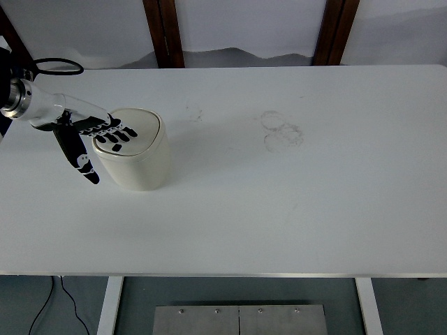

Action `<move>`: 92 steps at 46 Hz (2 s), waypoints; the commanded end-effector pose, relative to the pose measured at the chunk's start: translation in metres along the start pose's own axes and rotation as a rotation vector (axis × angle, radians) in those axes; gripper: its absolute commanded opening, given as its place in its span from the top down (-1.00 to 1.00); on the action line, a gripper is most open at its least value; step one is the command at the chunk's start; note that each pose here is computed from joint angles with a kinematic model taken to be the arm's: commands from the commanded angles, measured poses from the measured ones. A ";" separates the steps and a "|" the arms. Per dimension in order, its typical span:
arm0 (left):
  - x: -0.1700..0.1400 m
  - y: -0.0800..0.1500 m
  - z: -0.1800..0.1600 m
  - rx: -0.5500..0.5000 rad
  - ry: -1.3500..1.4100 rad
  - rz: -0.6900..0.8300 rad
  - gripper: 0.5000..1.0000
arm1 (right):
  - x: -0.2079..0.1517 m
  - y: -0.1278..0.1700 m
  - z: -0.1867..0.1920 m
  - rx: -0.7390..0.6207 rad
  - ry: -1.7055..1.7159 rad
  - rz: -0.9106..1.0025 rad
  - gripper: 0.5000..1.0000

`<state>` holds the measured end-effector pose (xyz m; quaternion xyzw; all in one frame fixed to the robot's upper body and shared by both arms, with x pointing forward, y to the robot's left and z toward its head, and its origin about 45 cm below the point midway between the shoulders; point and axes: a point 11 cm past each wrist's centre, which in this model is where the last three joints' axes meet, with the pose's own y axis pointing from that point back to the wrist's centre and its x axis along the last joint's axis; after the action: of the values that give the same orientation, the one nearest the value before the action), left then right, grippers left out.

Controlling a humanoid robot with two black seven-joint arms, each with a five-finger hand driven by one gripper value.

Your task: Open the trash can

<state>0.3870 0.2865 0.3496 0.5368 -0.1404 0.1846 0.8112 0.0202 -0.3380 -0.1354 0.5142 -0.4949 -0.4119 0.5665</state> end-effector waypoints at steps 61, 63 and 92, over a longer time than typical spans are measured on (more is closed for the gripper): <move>0.019 0.008 0.013 -0.056 0.037 0.049 -1.00 | 0.000 0.000 0.000 -0.002 0.001 0.001 -0.98; 0.024 0.010 0.018 -0.066 0.036 0.060 -1.00 | 0.000 0.000 0.000 -0.001 0.000 -0.001 -0.98; 0.093 0.071 0.096 -0.256 0.060 0.247 -1.00 | 0.000 0.000 0.000 -0.001 0.000 -0.001 -0.98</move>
<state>0.4331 0.2396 0.4751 0.4141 -0.1973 0.2724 0.8458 0.0201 -0.3378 -0.1354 0.5141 -0.4945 -0.4123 0.5667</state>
